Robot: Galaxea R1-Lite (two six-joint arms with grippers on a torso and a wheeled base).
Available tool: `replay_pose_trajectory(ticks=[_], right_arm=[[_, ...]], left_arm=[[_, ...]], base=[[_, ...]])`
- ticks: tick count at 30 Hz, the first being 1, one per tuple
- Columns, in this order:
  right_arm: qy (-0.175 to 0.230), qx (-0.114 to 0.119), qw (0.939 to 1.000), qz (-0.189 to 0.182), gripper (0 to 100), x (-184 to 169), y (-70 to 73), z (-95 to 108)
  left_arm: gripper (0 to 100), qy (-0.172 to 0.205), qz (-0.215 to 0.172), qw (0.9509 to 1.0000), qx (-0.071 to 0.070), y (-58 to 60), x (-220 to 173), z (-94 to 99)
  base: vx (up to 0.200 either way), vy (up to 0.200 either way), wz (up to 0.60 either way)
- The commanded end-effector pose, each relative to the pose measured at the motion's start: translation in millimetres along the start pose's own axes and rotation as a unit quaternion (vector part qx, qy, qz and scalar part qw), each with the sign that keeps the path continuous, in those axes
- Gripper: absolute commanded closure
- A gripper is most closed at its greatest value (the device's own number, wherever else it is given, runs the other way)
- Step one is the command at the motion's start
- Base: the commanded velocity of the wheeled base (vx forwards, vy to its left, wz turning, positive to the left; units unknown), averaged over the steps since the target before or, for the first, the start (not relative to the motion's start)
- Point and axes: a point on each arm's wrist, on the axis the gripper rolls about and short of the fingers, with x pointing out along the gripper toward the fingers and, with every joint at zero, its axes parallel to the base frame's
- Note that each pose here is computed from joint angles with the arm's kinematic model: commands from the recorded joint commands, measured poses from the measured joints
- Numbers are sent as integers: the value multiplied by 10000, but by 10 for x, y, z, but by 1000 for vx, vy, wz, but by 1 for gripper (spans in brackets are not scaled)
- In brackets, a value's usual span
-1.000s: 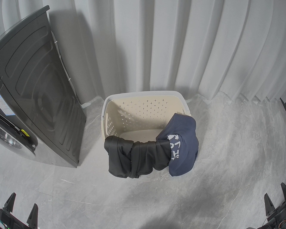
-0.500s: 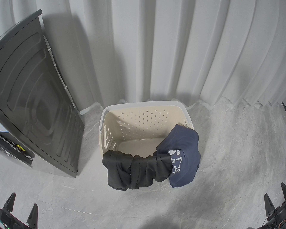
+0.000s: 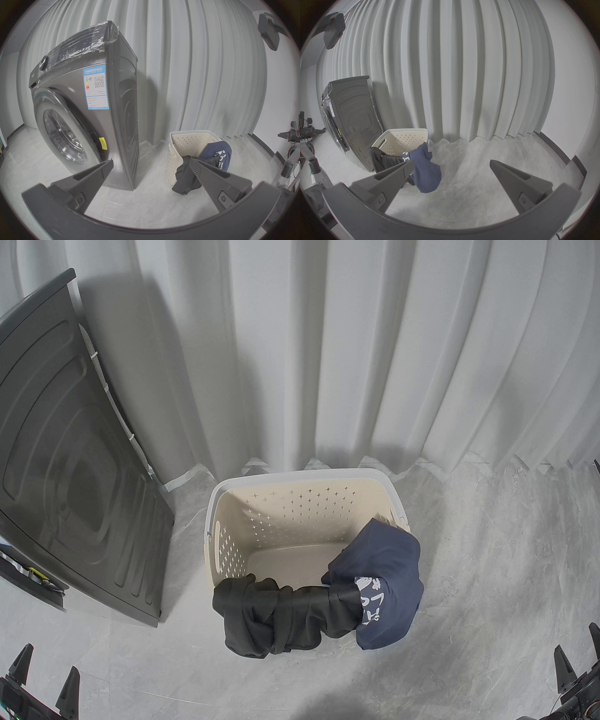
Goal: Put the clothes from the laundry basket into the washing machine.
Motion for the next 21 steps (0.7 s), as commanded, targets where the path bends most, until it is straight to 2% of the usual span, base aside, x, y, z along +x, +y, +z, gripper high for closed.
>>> replay_pose_trajectory(ticks=[1, 5, 8, 14, 20, 21], right_arm=[[67, -1, 10000, 2, 0, 10, 0, -45], [67, -1, 10000, 2, 0, 10, 0, -45], [67, -1, 10000, 2, 0, 10, 0, -45], [75, -1, 10000, -6, 0, 11, 1, -49], [75, -1, 10000, 2, 0, 11, 0, -49], [67, -1, 10000, -6, 0, 10, 0, -45]], left_arm=[[0, 23, 3, 10000, -5, 2, 3, -43], [0, 23, 3, 10000, 2, 2, 3, -43], [0, 15, 3, 10000, 2, 2, 2, -43], [0, 23, 3, 10000, 2, 2, 3, -43], [0, 15, 3, 10000, 10, 2, 2, -43], [0, 23, 3, 10000, 2, 2, 3, -43]], base=[[0, 0, 0], [0, 0, 0], [200, 0, 0], [0, 0, 0], [200, 0, 0], [0, 0, 0]])
